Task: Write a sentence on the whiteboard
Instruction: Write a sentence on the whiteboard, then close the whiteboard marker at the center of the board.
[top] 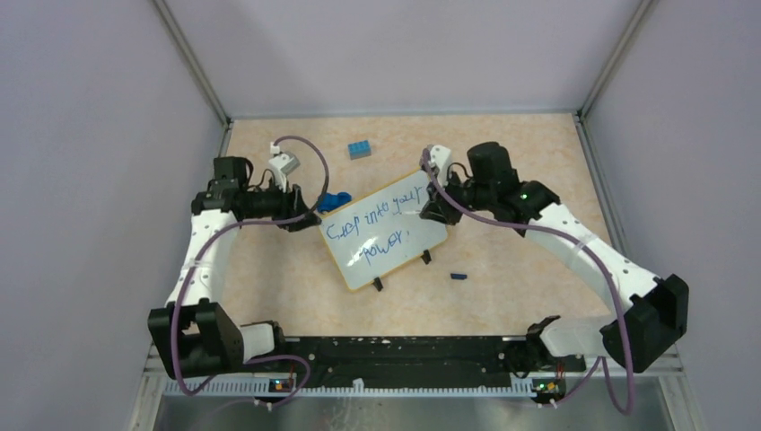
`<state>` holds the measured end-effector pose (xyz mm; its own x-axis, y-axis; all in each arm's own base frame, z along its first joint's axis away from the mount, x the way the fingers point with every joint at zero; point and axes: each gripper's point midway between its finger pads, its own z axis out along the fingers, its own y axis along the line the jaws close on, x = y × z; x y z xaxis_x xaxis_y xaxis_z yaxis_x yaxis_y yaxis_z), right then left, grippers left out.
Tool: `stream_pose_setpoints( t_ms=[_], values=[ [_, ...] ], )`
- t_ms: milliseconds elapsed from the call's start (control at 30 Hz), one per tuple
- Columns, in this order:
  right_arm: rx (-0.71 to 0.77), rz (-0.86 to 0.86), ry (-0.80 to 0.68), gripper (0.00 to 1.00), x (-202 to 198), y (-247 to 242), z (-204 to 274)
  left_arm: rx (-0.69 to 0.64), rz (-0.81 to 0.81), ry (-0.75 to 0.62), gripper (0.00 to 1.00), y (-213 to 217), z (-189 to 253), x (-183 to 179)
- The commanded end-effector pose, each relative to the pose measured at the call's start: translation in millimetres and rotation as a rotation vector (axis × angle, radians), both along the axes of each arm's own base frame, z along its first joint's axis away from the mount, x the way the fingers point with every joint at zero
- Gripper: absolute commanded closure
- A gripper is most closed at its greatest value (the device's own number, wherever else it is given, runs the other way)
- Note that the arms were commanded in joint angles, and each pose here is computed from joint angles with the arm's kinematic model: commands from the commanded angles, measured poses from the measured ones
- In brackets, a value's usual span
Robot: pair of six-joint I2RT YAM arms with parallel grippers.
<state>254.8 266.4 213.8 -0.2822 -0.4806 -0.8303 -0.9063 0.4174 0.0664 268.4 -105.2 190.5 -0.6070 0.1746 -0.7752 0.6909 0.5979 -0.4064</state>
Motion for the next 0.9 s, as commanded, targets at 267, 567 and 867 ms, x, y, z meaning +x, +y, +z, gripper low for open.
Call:
stream_pose_setpoints(
  t_ms=[267,567,867],
  values=[
    [0.282,-0.228,0.075,1.00,38,-67,61,0.114,-0.113,-0.312,0.30,-7,111,38],
    [0.350,-0.497,0.138,1.00,62,-154,37,0.168,-0.481,-0.334,0.32,-161,73,11],
    [0.378,-0.588,0.159,1.00,72,-175,22,0.213,-0.804,-0.294,0.36,-303,0,-42]
  ],
)
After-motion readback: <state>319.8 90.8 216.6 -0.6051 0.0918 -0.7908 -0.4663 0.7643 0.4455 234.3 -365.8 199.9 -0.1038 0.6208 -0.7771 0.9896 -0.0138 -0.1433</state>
